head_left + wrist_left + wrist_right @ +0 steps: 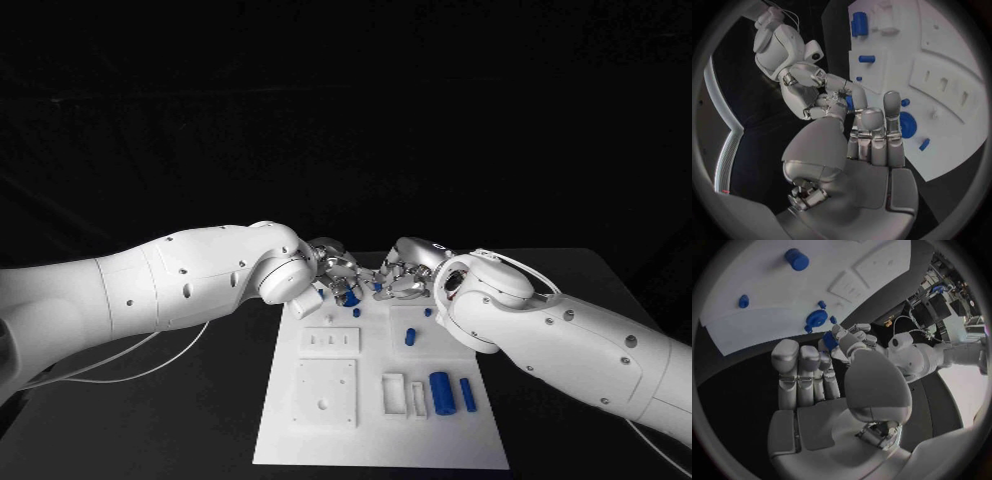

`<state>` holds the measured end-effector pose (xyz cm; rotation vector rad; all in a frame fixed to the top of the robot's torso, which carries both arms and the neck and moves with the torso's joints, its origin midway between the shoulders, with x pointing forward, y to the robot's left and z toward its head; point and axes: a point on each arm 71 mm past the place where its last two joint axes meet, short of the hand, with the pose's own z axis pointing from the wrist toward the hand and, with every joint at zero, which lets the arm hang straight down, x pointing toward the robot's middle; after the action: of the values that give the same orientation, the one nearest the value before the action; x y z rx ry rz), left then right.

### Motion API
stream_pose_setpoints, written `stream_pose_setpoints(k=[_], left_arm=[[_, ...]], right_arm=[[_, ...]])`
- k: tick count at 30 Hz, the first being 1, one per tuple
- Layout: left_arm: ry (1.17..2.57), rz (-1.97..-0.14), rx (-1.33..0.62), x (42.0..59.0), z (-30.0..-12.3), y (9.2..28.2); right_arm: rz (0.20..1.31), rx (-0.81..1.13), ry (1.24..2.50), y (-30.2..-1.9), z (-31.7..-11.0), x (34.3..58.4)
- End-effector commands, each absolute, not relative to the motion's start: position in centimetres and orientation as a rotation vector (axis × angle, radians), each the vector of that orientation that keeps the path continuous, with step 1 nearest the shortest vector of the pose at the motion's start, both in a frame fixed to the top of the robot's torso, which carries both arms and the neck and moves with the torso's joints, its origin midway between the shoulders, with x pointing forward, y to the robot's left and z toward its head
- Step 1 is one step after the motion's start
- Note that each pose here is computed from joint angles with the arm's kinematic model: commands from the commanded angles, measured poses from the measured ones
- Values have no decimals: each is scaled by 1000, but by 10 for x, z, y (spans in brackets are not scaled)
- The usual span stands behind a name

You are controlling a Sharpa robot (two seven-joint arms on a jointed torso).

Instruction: Assemble the parts on the task board

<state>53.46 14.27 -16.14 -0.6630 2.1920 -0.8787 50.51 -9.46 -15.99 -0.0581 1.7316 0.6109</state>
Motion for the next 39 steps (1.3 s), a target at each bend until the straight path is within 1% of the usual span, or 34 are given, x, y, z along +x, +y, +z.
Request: stream_pose_setpoints(k=[1, 39], left_arm=[[2217, -885, -631, 533, -160, 139], [2254, -842, -581, 531, -162, 139]], right_arm=[[597, -79, 1739, -93, -160, 504], [592, -89, 1756, -89, -160, 503]])
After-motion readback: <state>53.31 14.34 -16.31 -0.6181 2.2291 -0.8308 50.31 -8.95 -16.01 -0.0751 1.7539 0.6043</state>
